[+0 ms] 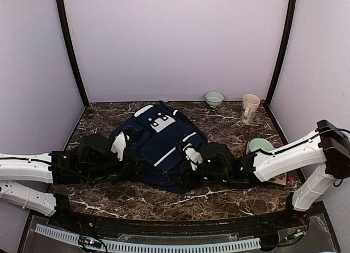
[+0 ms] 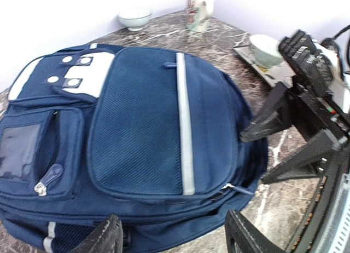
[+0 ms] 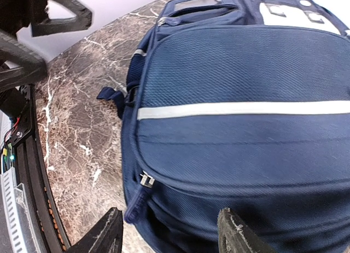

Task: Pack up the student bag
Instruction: Grab the upper front pocket of the student bag.

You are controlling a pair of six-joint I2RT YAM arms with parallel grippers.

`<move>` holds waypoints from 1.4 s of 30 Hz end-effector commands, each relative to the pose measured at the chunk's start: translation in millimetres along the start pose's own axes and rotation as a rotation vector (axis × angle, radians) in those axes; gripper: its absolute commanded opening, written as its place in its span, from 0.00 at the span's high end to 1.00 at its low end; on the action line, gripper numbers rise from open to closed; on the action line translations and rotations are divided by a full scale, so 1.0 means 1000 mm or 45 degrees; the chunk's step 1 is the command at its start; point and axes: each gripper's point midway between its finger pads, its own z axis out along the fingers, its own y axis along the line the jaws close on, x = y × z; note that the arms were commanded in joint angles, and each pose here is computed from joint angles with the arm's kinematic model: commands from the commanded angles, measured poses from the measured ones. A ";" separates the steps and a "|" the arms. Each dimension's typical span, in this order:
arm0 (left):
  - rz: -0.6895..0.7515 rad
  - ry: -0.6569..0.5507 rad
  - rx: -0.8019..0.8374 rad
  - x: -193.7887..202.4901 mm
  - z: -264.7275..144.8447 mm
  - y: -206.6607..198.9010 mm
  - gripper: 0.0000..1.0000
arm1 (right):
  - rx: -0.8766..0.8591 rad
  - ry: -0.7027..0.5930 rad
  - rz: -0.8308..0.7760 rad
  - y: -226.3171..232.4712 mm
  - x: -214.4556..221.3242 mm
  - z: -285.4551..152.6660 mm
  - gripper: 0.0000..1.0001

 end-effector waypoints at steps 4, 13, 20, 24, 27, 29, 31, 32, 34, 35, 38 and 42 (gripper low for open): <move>0.004 0.014 -0.155 0.010 0.000 0.024 0.34 | -0.054 0.011 -0.032 0.025 0.000 0.014 0.41; 0.023 0.017 -0.135 0.009 0.005 0.020 0.35 | 0.022 0.041 -0.088 0.029 0.010 0.024 0.45; 0.029 0.035 -0.130 0.011 0.009 0.018 0.36 | 0.112 0.071 -0.141 0.023 0.017 0.033 0.51; 0.030 0.037 -0.132 0.010 0.010 0.018 0.36 | 0.167 0.085 -0.170 0.016 0.021 0.034 0.60; 0.031 0.033 -0.133 0.008 0.011 0.017 0.37 | 0.199 0.082 -0.181 0.011 0.022 0.032 0.72; 0.031 0.030 -0.133 0.008 0.011 0.017 0.38 | 0.211 0.081 -0.189 0.009 0.023 0.031 0.81; 0.030 0.027 -0.137 0.008 0.011 0.018 0.38 | 0.207 0.087 -0.198 0.010 0.023 0.032 0.88; 0.030 0.028 -0.138 0.008 0.011 0.018 0.38 | 0.196 0.089 -0.201 0.011 0.024 0.032 0.91; 0.031 0.028 -0.144 0.009 0.012 0.019 0.39 | 0.174 0.090 -0.201 0.015 0.025 0.034 0.96; 0.031 0.028 -0.146 0.008 0.012 0.019 0.39 | 0.169 0.090 -0.202 0.016 0.025 0.034 0.98; 0.036 0.033 -0.152 0.009 0.012 0.020 0.39 | 0.196 0.093 -0.206 0.012 0.025 0.035 1.00; 0.064 0.051 -0.120 0.013 0.016 0.015 0.39 | 0.238 0.080 -0.212 0.006 0.021 0.030 1.00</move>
